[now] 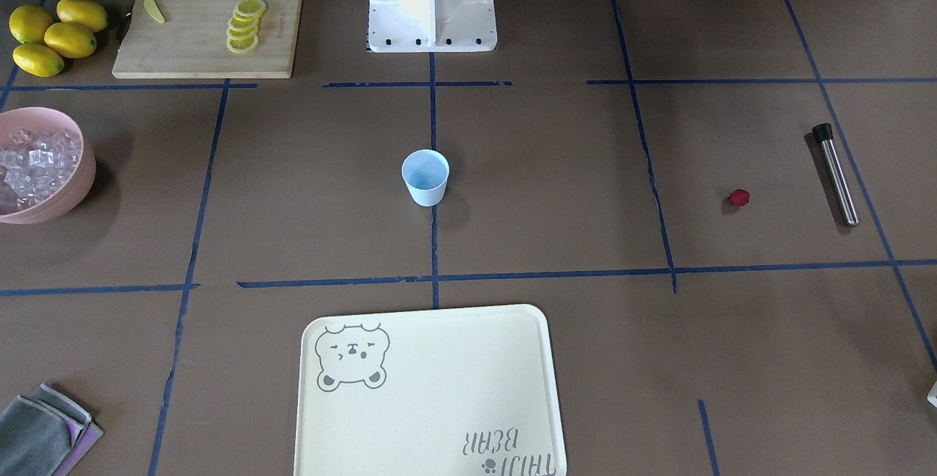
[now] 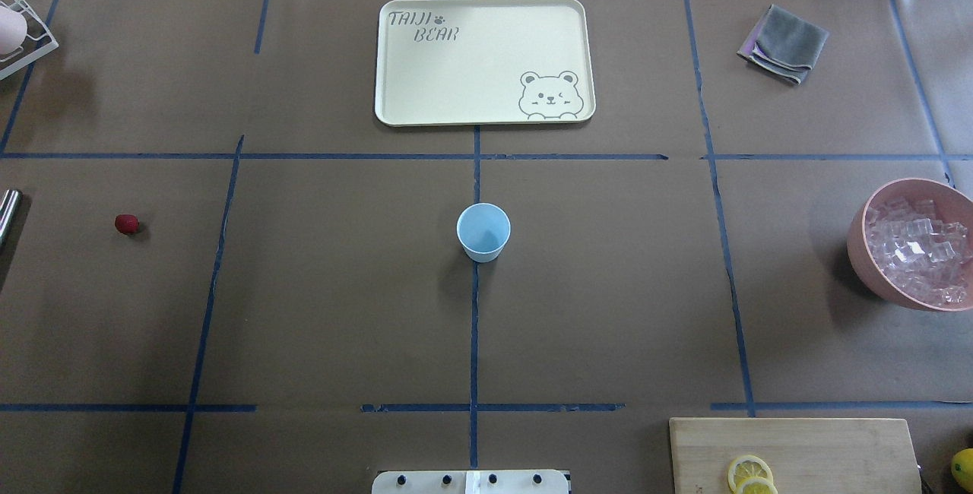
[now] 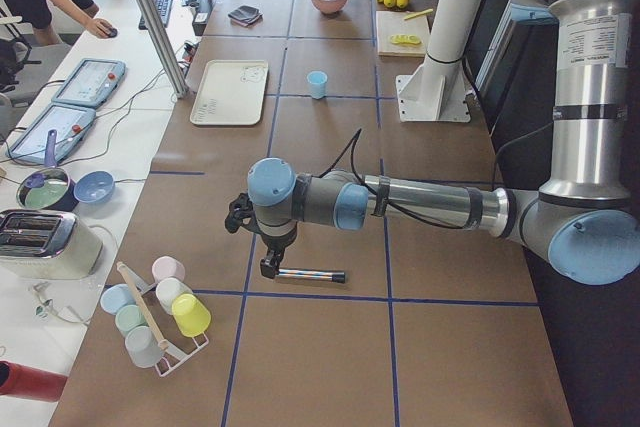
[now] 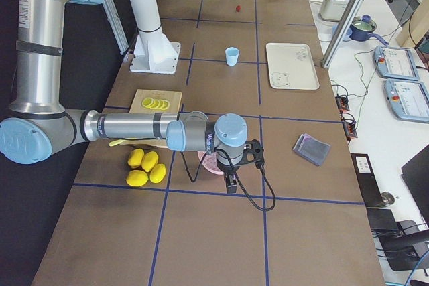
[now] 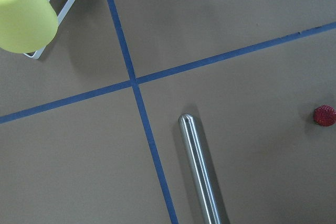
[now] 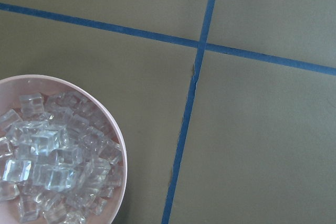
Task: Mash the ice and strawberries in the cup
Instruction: 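Lower the right gripper into the pink bowl and grasp an ice cube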
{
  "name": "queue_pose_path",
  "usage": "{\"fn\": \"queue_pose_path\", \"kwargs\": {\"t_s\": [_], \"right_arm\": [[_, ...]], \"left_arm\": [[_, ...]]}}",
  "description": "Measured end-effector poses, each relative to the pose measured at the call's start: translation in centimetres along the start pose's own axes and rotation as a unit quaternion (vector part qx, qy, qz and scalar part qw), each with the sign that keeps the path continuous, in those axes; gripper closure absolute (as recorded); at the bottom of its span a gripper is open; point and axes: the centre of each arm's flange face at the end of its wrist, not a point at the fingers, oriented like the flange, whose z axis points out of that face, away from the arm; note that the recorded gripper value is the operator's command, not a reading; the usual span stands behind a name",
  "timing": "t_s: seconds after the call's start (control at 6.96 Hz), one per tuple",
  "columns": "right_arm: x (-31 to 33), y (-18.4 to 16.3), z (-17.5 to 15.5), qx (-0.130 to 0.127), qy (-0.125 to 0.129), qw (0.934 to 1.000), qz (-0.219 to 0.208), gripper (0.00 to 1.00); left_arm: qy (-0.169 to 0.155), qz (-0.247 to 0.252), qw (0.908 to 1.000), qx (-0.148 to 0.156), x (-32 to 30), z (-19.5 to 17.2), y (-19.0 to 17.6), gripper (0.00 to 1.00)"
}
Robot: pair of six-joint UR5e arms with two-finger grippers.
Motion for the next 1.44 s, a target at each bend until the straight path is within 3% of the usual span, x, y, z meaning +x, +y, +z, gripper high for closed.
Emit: {"fn": "queue_pose_path", "kwargs": {"t_s": [0.72,1.44], "right_arm": [[-1.3,-0.4,0.0,-0.001,-0.002,0.9992,0.040,0.01],[-10.3,-3.2,2.4,-0.020,-0.006,0.9998,0.001,0.01]], "left_arm": [[-0.003,0.005,1.0000,0.003,0.4,0.0,1.1,0.00],[0.004,-0.003,1.0000,-0.002,0.2,0.5,2.3,0.00]]}}
